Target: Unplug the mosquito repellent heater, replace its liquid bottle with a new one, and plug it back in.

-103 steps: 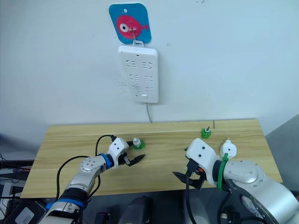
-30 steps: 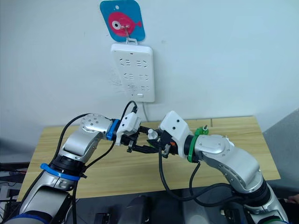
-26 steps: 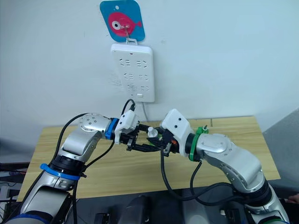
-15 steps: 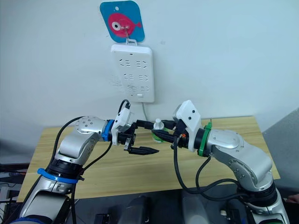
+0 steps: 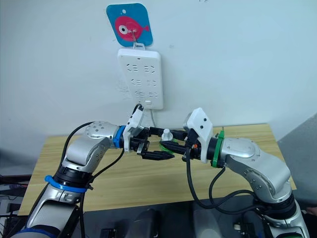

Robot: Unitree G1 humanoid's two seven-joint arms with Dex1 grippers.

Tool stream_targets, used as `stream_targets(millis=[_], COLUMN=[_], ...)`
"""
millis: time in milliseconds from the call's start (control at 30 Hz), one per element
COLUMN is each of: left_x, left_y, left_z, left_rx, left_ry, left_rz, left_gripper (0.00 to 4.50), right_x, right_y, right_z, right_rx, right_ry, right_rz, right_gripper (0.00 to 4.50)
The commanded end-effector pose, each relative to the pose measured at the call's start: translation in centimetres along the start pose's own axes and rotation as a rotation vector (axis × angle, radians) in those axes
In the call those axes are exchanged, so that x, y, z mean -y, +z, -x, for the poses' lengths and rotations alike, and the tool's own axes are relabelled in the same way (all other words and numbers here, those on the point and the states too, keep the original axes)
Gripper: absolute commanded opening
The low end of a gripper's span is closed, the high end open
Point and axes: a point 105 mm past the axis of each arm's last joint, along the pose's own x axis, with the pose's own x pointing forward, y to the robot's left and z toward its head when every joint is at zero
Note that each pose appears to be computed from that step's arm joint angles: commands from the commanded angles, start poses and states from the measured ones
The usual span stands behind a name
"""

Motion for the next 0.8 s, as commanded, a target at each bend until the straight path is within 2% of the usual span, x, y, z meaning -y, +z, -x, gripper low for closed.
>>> stream_targets(millis=[33,67,267,400,467,667,800], left_x=[0.0,0.0,0.8,1.8,2.0,2.4,2.4], left_y=[1.2,1.3,1.3,0.7,0.5,0.5,0.5], left_z=[-0.6,-0.7,-0.9,-0.9,-0.8,-0.8,-0.7], left_rx=[0.045,0.052,0.058,0.021,0.006,0.015,0.018], left_ry=[0.006,0.007,-0.01,-0.066,-0.086,-0.08,-0.053], left_rz=[-0.026,-0.03,-0.063,-0.133,-0.169,-0.199,-0.198], left_gripper=[2.4,2.29,2.29,2.29,2.29,2.29,2.29], right_x=[-0.6,-0.7,-1.2,-2.7,-2.4,-0.5,0.4], right_y=[1.3,1.3,1.1,0.9,0.7,1.2,1.7], right_z=[0.1,0.1,0.0,0.6,1.2,1.3,1.5], right_rx=[0.053,0.055,0.049,-0.027,-0.088,-0.135,-0.115], right_ry=[0.021,0.02,0.078,0.358,0.469,0.528,0.462], right_rz=[0.047,0.045,0.05,0.142,0.172,0.183,0.191], right_gripper=[1.1,1.1,1.1,1.1,1.1,1.1,2.54])
